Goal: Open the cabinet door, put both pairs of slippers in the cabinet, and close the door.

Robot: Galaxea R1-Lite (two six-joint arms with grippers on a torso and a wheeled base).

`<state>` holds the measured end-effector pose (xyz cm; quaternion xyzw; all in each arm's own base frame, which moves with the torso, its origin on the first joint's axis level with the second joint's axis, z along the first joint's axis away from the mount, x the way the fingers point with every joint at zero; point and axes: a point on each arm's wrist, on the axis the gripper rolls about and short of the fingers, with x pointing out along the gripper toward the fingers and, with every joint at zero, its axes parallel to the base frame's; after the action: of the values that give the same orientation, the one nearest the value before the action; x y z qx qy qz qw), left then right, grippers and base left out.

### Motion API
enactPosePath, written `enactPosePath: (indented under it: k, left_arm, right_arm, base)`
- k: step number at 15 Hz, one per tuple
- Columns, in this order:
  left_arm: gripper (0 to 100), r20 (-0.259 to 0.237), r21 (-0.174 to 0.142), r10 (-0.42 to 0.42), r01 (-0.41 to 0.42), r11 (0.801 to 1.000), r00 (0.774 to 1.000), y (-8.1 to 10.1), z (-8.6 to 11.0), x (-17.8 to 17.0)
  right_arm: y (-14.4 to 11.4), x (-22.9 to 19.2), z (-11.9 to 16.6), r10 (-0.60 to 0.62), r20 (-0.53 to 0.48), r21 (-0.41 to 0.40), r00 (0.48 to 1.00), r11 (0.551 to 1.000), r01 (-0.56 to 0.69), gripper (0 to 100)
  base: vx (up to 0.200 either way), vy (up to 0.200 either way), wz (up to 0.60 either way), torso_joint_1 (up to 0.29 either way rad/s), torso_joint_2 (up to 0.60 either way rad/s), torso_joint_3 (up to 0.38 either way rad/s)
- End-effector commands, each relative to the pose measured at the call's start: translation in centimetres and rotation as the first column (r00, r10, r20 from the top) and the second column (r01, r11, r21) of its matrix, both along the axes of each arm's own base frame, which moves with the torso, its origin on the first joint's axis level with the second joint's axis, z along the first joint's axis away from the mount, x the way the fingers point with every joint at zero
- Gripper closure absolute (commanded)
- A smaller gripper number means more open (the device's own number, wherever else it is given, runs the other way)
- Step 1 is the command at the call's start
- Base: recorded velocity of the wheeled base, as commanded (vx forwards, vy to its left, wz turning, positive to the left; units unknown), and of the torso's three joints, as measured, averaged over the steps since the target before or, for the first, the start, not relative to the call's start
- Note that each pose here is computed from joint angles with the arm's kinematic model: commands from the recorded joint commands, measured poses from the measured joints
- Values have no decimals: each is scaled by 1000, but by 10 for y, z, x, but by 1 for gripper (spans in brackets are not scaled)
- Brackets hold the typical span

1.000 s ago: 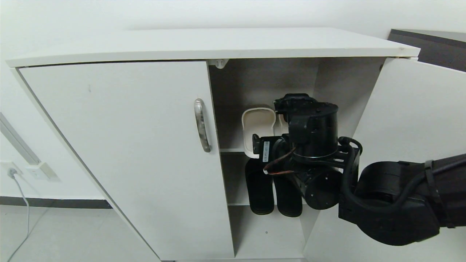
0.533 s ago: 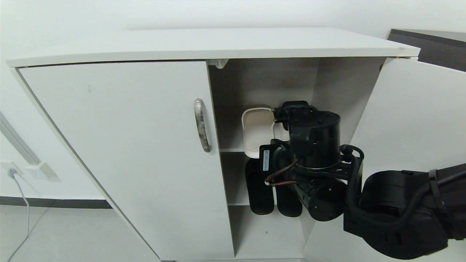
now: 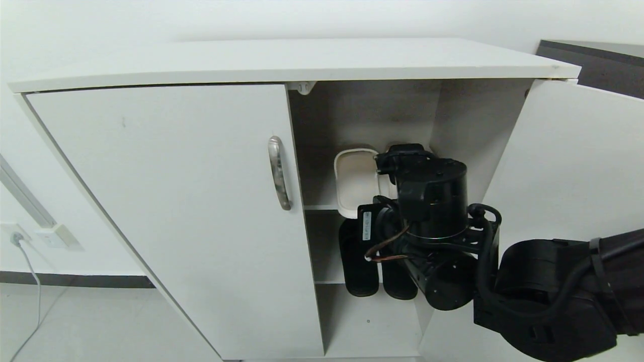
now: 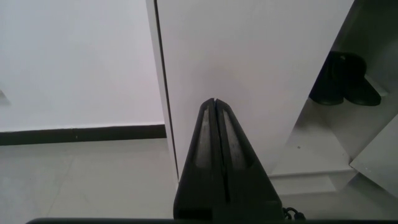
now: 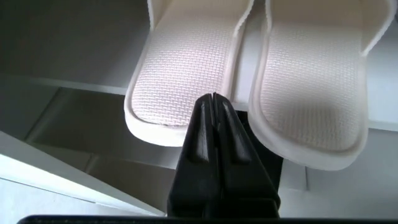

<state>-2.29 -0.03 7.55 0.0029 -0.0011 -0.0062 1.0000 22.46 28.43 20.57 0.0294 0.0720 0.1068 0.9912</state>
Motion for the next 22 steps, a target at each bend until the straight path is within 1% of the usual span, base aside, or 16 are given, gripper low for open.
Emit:
enactPosePath:
  k: [1, 12, 18, 20, 22]
  left_arm:
    - [100, -2, 0, 0, 0, 1000, 1000, 0, 0, 0]
    - [100, -1, -1, 0, 0, 1000, 1000, 0, 0, 0]
    - [100, -1, -1, 2, -2, 1000, 1000, 0, 0, 0]
    - [100, -1, -1, 2, -2, 1000, 1000, 0, 0, 0]
    - [100, -2, -1, 2, -2, 1000, 1000, 0, 0, 0]
  right_arm:
    - [2, 1, -4, 0, -6, -8, 1000, 1000, 0, 100]
    - [3, 2, -9, 0, -15, -20, 1000, 1000, -1, 100]
    - [2, 8, -20, -15, -34, -56, 999, 998, 13, 100]
    - [-2, 11, -25, -18, -45, -68, 999, 998, 15, 100]
    - [-3, 10, -29, 17, -63, -76, 998, 997, -22, 100]
  base:
    - [-200, 0, 0, 7, 12, -2]
    - [-200, 0, 0, 0, 2, 3]
    - [-200, 0, 0, 1, 2, 2]
    - [0, 0, 0, 0, 0, 0]
    - [0, 0, 0, 0, 0, 0]
